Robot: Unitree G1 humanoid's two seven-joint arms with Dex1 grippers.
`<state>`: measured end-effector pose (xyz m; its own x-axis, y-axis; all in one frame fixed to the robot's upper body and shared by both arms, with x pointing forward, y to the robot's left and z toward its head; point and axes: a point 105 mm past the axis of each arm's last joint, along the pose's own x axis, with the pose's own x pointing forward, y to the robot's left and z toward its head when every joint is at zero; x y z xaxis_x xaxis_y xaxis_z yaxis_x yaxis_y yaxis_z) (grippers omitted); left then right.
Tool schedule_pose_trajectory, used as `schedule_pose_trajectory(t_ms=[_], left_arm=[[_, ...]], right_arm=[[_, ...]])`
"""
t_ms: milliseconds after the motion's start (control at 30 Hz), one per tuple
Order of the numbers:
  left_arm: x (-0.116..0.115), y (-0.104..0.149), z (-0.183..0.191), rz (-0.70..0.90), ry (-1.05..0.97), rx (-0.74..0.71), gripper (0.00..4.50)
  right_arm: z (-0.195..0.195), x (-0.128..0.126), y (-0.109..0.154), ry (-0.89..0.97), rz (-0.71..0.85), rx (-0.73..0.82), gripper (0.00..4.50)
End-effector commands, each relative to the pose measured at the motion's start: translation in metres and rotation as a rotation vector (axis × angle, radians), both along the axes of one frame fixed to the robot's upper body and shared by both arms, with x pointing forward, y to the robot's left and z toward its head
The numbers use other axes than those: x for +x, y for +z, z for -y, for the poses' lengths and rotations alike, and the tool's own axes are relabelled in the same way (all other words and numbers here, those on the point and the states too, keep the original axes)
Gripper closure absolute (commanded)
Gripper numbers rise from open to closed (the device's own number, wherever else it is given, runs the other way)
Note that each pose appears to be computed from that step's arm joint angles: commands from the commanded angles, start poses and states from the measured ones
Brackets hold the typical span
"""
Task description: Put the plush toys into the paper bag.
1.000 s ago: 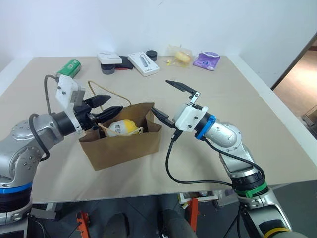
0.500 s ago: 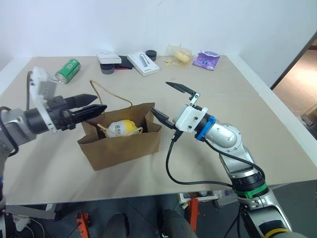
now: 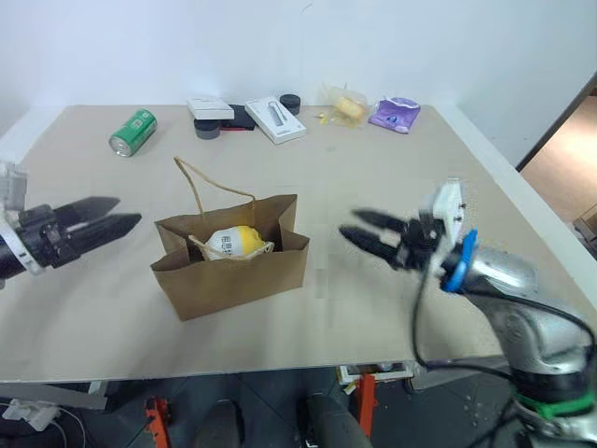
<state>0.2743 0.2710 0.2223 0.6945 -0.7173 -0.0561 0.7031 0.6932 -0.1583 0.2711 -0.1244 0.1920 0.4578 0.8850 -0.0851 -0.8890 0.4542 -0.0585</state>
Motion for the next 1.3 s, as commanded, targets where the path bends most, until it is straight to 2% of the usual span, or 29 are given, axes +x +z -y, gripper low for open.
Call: schedule_pose_trajectory(t_ms=[33, 67, 167, 300, 433, 567, 667, 800, 967, 1033, 1300], left_arm=[[0.0, -0.003, 0.004, 0.03, -0.05, 0.057, 0.0], [0.001, -0.009, 0.007, 0.018, -0.073, 0.07, 0.0], [0.0, -0.025, 0.015, -0.02, -0.146, 0.122, 0.0], [0.003, -0.028, 0.024, -0.024, -0.197, 0.128, 0.0], [-0.001, -0.028, 0.033, -0.035, -0.233, 0.115, 0.0], [-0.01, -0.03, 0.04, -0.049, -0.238, 0.101, 0.0], [-0.014, -0.031, 0.041, -0.054, -0.227, 0.085, 0.0], [-0.016, -0.032, 0.042, -0.052, -0.206, 0.077, 0.0], [-0.027, -0.031, 0.049, -0.048, -0.204, 0.077, 0.0], [-0.031, -0.03, 0.051, -0.05, -0.205, 0.079, 0.0], [-0.032, -0.043, 0.055, -0.072, -0.223, 0.148, 0.0]], right_arm=[[-0.017, -0.03, -0.001, 0.152, -0.066, -0.034, 3.91], [-0.026, -0.035, -0.01, 0.182, -0.088, -0.067, 4.4], [-0.051, -0.04, -0.031, 0.235, -0.127, -0.119, 4.46], [-0.088, -0.024, -0.045, 0.226, -0.131, -0.093, 4.46], [-0.109, 0.015, -0.055, 0.077, -0.076, -0.078, 4.46], [-0.105, 0.059, -0.039, -0.081, 0.04, -0.059, 4.46], [-0.099, 0.072, -0.03, -0.117, 0.076, -0.044, 4.46], [-0.099, 0.068, -0.03, -0.084, 0.092, -0.048, 4.46], [-0.108, 0.021, -0.024, 0.155, 0.059, -0.028, 4.46], [-0.11, 0.012, -0.026, 0.199, 0.041, -0.053, 4.46], [-0.148, 0.019, -0.011, 0.216, 0.059, -0.013, 4.46]])
